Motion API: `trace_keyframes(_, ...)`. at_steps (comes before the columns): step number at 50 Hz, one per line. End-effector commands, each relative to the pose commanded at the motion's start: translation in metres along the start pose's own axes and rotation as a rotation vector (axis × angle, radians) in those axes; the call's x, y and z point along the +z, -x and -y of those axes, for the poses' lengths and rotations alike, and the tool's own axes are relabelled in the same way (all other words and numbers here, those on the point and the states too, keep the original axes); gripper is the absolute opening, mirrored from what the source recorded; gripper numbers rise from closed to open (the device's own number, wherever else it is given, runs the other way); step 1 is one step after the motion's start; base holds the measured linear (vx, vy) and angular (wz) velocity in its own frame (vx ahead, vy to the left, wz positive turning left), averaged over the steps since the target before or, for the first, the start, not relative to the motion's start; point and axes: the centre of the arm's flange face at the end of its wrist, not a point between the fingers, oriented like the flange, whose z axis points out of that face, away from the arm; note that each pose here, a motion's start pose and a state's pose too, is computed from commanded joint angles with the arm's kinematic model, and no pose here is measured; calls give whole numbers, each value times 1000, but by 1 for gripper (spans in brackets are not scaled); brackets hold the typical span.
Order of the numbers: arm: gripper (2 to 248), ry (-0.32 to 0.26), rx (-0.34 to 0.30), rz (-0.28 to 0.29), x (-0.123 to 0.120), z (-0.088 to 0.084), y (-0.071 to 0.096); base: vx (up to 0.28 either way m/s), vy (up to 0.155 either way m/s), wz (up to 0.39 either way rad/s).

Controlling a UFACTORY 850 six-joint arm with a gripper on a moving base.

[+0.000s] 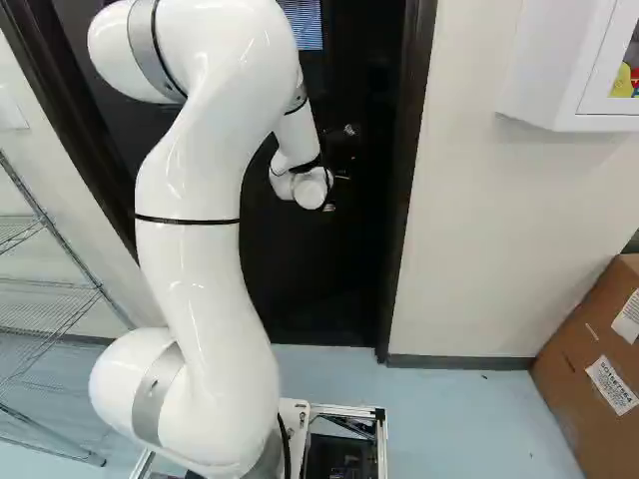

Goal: Open the door and move inside

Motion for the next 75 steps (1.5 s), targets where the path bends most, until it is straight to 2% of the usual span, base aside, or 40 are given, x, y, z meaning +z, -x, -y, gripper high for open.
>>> trace_keyframes(51,247,-32,0,51,-108,22,-3,0,0,0)
trace_keyframes(75,247,-37,0,63,-158,26,-1,0,0,0)
